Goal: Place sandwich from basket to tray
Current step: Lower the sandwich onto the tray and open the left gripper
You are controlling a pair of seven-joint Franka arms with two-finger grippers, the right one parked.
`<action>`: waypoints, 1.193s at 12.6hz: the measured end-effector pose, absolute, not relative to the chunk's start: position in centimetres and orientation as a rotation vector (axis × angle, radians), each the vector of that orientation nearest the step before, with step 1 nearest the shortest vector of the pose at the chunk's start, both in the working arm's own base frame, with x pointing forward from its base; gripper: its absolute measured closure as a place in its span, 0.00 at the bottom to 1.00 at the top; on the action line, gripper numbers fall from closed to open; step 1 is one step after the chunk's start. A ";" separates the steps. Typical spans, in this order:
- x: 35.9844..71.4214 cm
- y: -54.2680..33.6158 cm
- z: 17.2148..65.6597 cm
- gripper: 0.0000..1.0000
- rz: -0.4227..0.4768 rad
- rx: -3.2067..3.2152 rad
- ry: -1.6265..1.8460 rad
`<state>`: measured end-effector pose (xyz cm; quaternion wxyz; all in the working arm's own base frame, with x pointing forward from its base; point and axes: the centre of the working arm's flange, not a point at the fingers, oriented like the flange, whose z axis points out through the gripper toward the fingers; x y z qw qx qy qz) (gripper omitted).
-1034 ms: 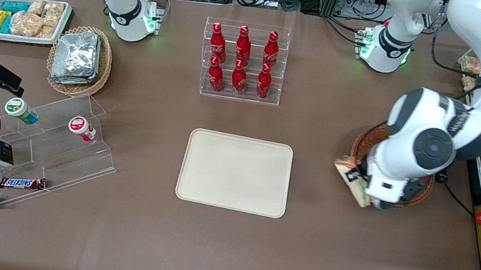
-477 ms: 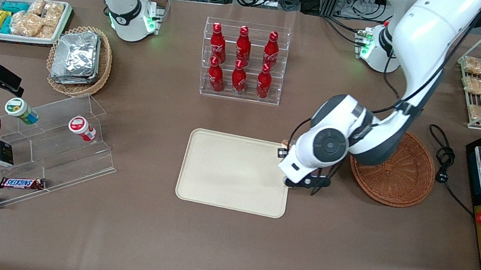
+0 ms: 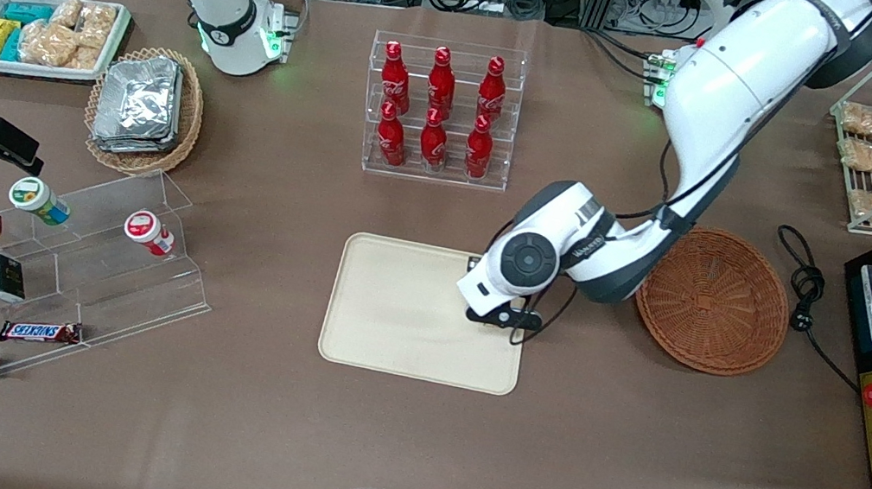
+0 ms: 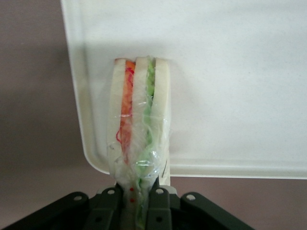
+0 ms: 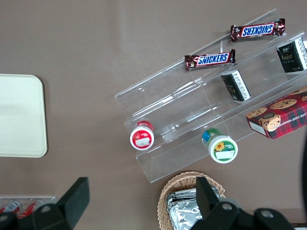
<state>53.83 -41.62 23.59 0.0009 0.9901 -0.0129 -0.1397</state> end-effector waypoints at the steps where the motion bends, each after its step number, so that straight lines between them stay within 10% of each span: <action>1: 53.8 -41.9 23.4 0.81 -0.435 3.112 -0.047; 9: 58.2 -39.2 27.4 0.00 -0.316 3.132 0.045; 15: 59.3 -32.6 38.2 0.00 -0.122 3.159 0.337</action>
